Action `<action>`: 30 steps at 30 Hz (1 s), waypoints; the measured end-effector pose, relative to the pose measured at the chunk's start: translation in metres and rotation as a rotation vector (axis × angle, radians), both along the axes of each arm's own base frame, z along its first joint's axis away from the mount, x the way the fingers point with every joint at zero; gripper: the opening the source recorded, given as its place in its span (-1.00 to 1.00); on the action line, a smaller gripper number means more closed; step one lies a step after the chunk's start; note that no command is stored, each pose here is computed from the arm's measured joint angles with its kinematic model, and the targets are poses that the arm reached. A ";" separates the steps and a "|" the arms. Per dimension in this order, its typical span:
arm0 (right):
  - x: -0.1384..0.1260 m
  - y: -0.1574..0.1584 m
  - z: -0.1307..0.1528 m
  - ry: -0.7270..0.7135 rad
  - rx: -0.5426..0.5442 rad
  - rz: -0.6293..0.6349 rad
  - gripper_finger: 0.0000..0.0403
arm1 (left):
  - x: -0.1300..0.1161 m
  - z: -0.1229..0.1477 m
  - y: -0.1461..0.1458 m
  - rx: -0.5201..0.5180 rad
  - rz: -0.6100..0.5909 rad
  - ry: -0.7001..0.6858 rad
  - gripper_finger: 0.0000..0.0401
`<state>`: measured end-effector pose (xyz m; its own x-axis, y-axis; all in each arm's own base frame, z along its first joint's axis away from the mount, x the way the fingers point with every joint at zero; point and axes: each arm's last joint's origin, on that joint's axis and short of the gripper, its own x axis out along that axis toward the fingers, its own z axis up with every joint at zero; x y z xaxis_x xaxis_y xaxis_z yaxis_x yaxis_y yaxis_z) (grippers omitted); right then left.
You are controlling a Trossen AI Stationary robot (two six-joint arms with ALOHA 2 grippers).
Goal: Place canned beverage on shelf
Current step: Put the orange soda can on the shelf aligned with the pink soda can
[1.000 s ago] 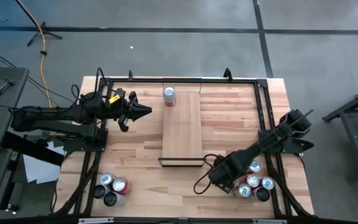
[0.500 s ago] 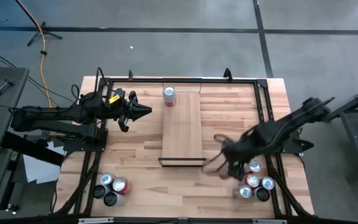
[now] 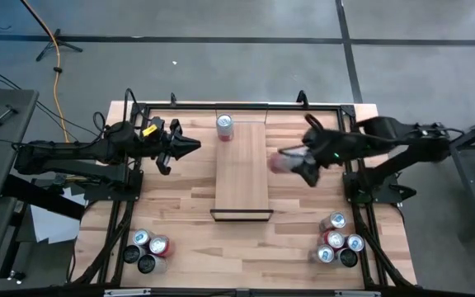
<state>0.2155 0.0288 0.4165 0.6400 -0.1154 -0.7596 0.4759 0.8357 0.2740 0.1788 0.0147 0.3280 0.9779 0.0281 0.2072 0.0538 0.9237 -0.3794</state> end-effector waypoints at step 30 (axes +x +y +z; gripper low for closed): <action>0.072 -0.043 -0.006 -0.243 -0.162 0.101 0.41 | -0.003 0.011 0.000 0.109 0.023 -0.113 -1.00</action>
<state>0.2875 -0.0137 0.4105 0.8148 -0.1491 -0.5602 0.3252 0.9175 0.2289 0.1758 0.0143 0.3394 0.9476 0.0218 0.3187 0.0684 0.9607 -0.2691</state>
